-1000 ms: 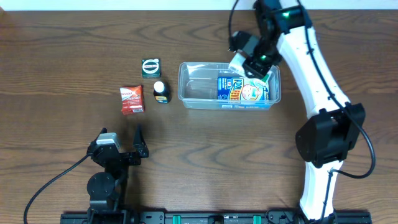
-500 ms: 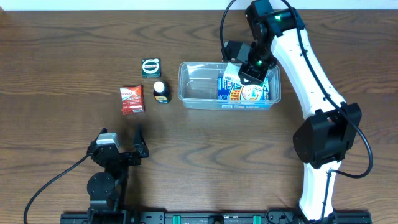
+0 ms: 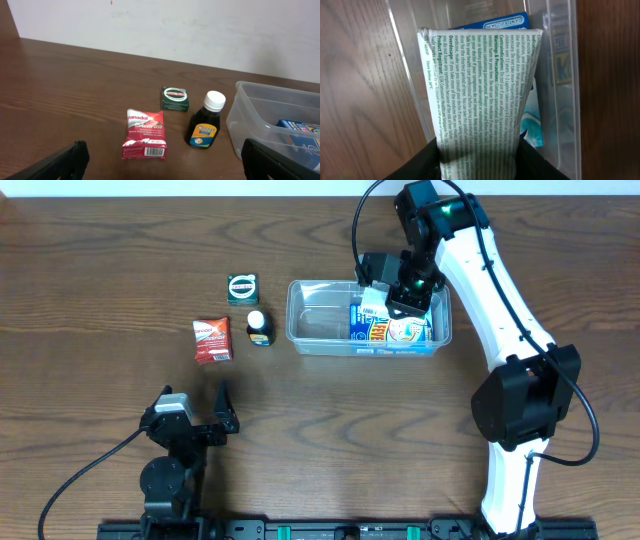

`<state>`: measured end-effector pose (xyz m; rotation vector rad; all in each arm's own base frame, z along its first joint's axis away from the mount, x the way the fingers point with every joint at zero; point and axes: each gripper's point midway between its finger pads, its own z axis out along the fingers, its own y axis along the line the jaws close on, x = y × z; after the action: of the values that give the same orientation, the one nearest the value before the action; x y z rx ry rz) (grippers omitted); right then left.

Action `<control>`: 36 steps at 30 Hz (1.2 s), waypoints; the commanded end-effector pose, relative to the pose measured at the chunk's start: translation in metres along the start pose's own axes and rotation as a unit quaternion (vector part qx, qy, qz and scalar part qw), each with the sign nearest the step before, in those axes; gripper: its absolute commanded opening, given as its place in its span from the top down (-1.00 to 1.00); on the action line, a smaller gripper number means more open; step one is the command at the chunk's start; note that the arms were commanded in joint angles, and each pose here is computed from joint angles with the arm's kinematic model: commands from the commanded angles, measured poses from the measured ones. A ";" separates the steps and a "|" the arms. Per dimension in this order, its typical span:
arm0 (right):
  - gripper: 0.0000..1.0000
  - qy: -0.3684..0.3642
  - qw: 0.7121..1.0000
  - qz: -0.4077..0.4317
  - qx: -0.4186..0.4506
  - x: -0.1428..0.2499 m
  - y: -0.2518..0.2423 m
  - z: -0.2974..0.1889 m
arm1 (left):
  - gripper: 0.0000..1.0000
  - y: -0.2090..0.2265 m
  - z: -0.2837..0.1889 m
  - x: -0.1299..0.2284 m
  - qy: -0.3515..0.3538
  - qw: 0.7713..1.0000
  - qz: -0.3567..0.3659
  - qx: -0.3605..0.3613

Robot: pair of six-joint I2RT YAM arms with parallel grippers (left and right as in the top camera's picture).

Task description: Pack container

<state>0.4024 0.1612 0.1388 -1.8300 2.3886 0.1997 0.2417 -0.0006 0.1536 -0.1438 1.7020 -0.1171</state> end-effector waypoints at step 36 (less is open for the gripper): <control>-0.99 -0.148 0.956 0.195 0.159 0.001 -0.068 -0.129 | -0.96 0.001 0.003 0.017 0.020 1.000 0.007 0.002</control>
<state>0.4507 0.1563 0.2254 -1.4853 2.2637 0.1415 0.2417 -0.0006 0.1536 -0.1438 1.7020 -0.1171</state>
